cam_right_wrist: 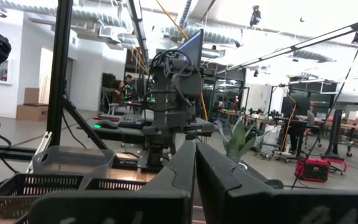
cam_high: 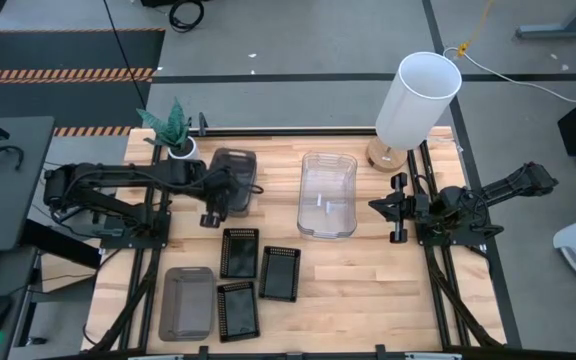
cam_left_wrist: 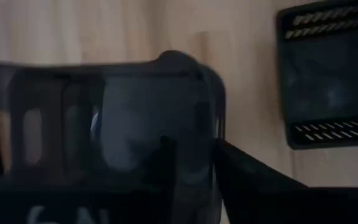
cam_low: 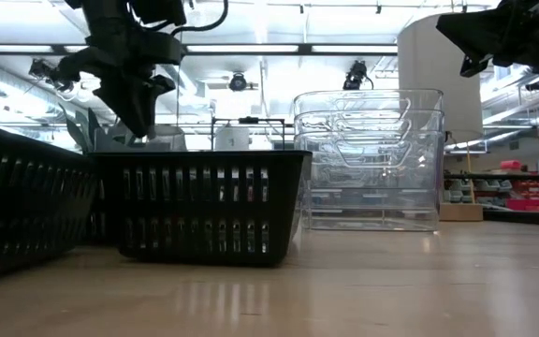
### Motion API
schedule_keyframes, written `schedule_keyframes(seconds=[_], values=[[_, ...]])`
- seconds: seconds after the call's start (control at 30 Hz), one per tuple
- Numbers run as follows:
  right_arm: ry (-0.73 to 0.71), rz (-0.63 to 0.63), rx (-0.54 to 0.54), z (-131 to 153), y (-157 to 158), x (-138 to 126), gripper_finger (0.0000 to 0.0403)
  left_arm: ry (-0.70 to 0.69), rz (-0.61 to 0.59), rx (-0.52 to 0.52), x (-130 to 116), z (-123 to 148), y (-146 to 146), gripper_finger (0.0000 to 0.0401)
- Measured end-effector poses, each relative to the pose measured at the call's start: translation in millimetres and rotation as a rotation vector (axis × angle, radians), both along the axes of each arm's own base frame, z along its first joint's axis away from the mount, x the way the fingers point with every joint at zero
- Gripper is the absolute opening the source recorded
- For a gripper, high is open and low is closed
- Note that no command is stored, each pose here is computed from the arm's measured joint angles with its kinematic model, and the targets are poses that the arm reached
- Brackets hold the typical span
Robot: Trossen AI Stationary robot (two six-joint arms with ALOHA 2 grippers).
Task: Stack baskets by color
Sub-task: Stack the top right transparent black bin on the top left transparent black bin, then stack the bottom transparent black bin on the transparent black bin
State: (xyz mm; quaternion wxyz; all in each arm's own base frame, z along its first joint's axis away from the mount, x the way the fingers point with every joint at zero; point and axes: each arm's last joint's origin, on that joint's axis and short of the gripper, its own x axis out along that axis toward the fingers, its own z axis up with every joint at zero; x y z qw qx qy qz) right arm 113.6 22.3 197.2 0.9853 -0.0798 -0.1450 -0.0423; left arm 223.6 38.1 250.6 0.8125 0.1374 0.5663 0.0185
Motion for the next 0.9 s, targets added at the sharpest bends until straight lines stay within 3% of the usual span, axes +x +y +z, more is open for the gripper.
schedule_keyframes(seconds=[0.17, 0.37, 0.63, 0.9], values=[[0.0, 0.0, 0.0, 0, 0, 0, 0.0022, 0.009, 0.089, -0.023, -2, 13, -2, 0.0156], [-0.001, 0.0, 0.0, 0, 0, 0, 0.0022, -0.001, 0.083, -0.078, -1, 34, -20, 0.0163], [0.0, 0.0, 0.0, 0, 0, 0, 0.0022, 0.081, 0.127, -0.438, -7, 35, -56, 0.0145], [0.0, 0.0, 0.0, 0, 0, 0, 0.0022, 0.217, 0.253, -0.503, -22, 20, -97, 0.0142]])
